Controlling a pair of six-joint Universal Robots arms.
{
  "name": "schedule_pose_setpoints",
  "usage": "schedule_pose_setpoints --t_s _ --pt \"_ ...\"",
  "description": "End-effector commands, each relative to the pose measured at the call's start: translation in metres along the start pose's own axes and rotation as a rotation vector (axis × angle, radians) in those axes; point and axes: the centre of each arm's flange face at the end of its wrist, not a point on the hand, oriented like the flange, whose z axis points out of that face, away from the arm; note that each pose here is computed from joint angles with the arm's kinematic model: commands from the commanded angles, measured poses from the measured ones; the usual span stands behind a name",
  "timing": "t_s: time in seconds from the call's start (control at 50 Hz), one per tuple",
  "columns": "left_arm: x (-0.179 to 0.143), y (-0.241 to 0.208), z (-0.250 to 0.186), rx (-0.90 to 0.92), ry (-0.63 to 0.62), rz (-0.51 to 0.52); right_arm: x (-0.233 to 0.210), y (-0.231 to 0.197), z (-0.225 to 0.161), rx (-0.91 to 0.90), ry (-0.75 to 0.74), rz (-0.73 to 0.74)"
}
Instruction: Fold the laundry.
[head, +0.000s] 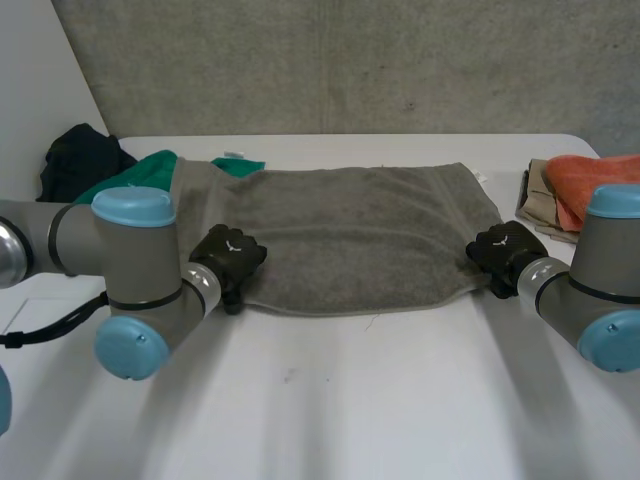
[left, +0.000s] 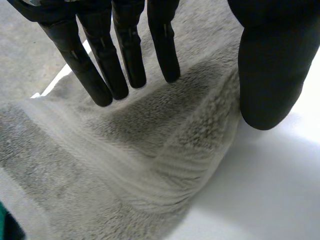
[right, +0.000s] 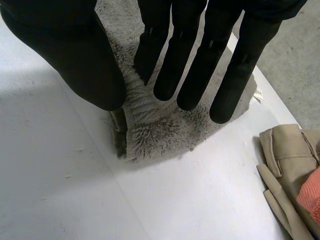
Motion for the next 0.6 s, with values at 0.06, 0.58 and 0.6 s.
schedule_pose_setpoints --t_s 0.06,0.58,0.6 --pt "-0.029 0.007 0.016 -0.017 -0.189 -0.005 0.002 0.0 -0.003 -0.002 0.001 0.012" --pt "-0.061 0.028 -0.008 -0.101 -0.215 0.173 0.02 0.009 -0.002 -0.082 0.046 0.13" --pt "-0.062 0.027 -0.01 -0.101 -0.219 0.177 0.023 0.01 -0.002 -0.093 0.059 0.147"
